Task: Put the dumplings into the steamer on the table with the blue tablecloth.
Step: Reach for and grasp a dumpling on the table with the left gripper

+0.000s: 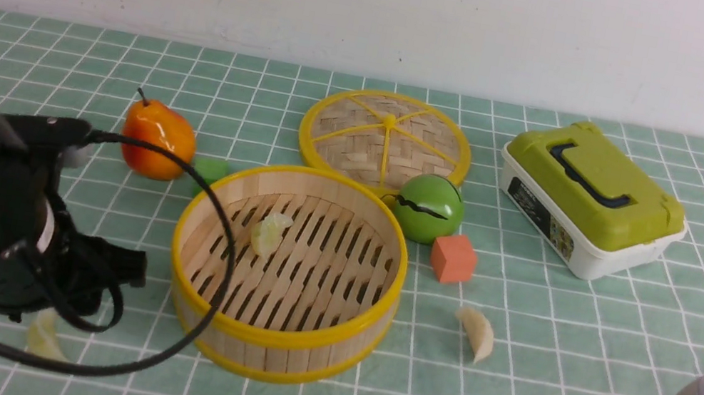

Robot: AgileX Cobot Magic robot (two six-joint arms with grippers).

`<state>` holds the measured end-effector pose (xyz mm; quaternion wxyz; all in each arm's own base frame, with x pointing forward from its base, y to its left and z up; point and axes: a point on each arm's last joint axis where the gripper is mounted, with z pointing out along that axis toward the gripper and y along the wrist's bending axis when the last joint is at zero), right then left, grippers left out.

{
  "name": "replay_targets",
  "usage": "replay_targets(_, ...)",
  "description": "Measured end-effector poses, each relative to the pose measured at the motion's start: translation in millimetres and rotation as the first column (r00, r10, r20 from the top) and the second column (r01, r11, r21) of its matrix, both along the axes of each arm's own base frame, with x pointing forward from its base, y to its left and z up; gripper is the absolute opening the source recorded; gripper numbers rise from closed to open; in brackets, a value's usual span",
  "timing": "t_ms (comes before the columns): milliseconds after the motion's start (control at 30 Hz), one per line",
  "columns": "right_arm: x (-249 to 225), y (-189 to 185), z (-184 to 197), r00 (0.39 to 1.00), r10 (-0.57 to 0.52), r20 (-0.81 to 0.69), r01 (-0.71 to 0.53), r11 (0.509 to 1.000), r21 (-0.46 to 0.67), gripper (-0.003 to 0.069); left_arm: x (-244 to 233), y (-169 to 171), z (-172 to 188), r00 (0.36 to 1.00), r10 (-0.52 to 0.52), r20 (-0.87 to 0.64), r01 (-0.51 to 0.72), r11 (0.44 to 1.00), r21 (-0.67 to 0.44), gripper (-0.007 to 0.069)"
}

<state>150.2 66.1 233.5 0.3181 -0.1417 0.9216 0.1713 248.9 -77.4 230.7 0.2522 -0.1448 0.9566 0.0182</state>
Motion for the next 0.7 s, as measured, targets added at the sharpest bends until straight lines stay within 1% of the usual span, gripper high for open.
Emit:
replay_targets(100,0,0,0,1.000,-0.001,0.002,0.001,1.000,0.000,0.0023,7,9,-12,0.995,0.096,0.034,-0.096,0.995,-0.003,0.0413)
replay_targets(133,0,0,0,1.000,-0.001,0.002,0.001,1.000,0.000,0.0025,12,12,-17,0.993,0.110,0.039,-0.110,0.994,0.004,0.0413)
replay_targets(200,0,0,0,1.000,-0.001,0.002,0.001,1.000,0.000,0.0026,15,14,-22,0.992,0.118,0.038,-0.118,0.993,0.004,0.0413)
replay_targets(333,0,0,0,1.000,-0.001,0.003,0.001,1.000,0.000,0.0031,27,18,-46,0.990,0.141,-0.006,-0.141,0.990,-0.003,0.0402)
replay_targets(433,0,0,0,1.000,-0.001,0.004,0.001,1.000,0.000,0.0033,30,18,-60,0.989,0.141,-0.050,-0.140,0.990,0.016,0.0357)
replay_targets(467,0,0,0,1.000,-0.001,0.004,0.001,1.000,0.000,0.0034,31,18,-65,0.988,0.140,-0.065,-0.139,0.990,0.020,0.0328)
replay_targets(500,0,0,0,1.000,-0.001,0.004,0.001,1.000,0.000,0.0034,32,18,-66,0.988,0.139,-0.067,-0.138,0.990,0.020,0.0328)
replay_targets(600,0,0,0,1.000,-0.001,0.004,0.001,1.000,0.000,0.0039,33,15,-76,0.987,0.130,-0.093,-0.129,0.992,0.013,0.0229)
replay_targets(700,0,0,0,1.000,-0.001,0.004,0.001,1.000,0.000,0.0041,34,15,-77,0.989,0.115,-0.097,-0.115,0.993,0.013,0.0190)
